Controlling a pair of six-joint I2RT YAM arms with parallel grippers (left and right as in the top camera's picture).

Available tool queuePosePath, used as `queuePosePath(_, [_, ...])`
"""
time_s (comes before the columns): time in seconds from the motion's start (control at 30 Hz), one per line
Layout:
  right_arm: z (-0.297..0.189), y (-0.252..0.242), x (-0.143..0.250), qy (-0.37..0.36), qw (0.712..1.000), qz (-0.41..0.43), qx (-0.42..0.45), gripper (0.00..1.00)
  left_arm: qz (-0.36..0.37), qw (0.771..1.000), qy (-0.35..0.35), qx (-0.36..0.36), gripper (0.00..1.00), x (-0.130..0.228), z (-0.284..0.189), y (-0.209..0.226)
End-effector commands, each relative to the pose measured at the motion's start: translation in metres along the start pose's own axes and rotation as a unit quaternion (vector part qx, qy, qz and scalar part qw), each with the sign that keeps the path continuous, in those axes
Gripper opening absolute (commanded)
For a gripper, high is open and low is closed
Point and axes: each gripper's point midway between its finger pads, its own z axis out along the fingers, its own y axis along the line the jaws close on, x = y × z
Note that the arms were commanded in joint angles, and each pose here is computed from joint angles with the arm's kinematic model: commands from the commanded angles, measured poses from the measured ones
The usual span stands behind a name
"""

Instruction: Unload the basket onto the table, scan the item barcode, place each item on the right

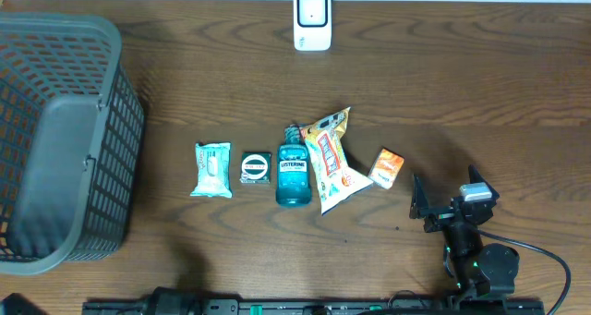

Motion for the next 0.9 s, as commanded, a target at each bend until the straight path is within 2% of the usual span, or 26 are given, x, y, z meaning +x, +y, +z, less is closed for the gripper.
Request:
queuePosePath(0.0, [0.000, 0.002, 0.000, -0.002, 1.000, -0.003, -0.004, 0.99, 0.007, 1.000, 0.001, -0.008, 0.98, 0.021, -0.003, 0.005])
queuePosePath(0.37, [0.000, 0.002, 0.000, -0.002, 1.000, -0.003, -0.004, 0.99, 0.028, 0.992, 0.021, -0.124, 0.98, 0.080, -0.004, 0.054])
queuePosePath(0.5, [0.000, 0.002, 0.000, -0.002, 1.000, -0.003, -0.004, 0.99, 0.047, 0.976, 0.039, -0.209, 0.98, 0.102, -0.011, 0.086])
queuePosePath(0.67, [0.000, 0.002, 0.000, -0.002, 1.000, -0.003, -0.004, 0.99, 0.080, 0.965, 0.121, -0.219, 0.98, 0.146, -0.017, 0.096])
queuePosePath(0.87, [0.000, 0.002, 0.000, -0.002, 1.000, -0.003, -0.004, 0.99, 0.090, 0.959, 0.230, -0.141, 0.98, 0.225, -0.020, 0.083])
